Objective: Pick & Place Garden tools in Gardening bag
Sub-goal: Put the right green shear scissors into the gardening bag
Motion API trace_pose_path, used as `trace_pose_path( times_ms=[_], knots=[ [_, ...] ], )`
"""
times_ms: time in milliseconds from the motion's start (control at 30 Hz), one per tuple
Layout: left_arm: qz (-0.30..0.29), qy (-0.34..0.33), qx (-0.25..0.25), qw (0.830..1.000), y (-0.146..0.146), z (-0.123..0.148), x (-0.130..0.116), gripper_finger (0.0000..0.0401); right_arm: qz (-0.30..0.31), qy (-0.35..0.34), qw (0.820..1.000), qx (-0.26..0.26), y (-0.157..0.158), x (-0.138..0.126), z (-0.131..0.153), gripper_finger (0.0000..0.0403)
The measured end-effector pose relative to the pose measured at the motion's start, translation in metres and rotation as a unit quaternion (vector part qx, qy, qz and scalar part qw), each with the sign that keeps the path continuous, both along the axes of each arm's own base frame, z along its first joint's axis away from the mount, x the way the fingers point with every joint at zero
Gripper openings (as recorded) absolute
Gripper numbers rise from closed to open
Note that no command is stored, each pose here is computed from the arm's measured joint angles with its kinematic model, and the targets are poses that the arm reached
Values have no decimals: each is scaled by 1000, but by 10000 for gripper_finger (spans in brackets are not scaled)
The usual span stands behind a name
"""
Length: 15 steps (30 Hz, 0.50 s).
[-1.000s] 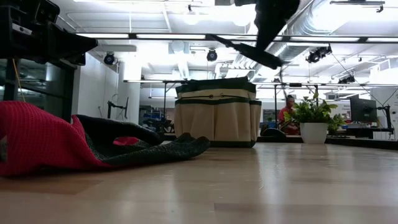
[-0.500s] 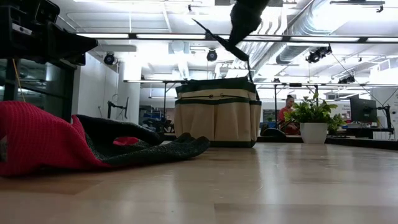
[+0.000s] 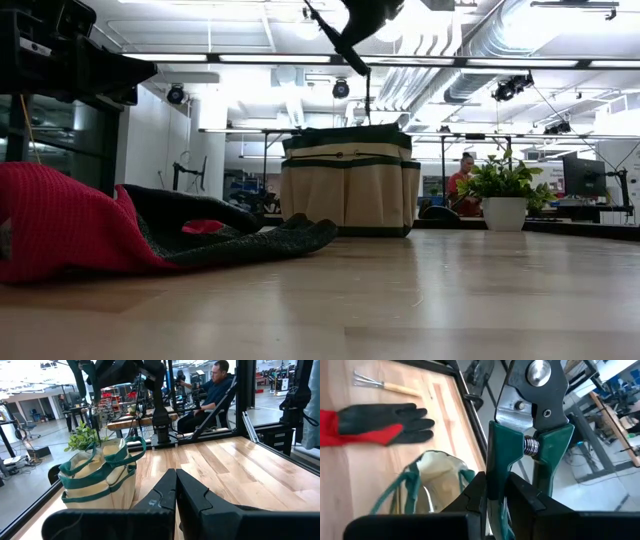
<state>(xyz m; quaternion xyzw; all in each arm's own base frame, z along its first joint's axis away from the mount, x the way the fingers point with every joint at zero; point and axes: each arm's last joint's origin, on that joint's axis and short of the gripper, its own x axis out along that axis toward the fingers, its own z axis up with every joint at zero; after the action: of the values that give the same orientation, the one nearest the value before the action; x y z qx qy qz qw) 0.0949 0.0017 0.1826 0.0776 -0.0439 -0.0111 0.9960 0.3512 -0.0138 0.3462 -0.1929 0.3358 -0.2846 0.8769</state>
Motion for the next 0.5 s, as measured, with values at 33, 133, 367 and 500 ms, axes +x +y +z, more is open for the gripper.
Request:
trace_pose_path(
  times_ms=[33,133,367,500],
  knots=[
    [0,0,0,1000,0,0,0,1,4,-4,1000,6,0,0,0,43],
    [0,0,0,1000,0,0,0,1,16,-4,1000,26,1,0,-1,43],
    [0,0,0,1000,0,0,0,1,11,39,996,81,-11,-4,-13,43],
    [0,0,0,1000,0,0,0,1,18,55,994,97,-19,0,-21,43]
  ],
)
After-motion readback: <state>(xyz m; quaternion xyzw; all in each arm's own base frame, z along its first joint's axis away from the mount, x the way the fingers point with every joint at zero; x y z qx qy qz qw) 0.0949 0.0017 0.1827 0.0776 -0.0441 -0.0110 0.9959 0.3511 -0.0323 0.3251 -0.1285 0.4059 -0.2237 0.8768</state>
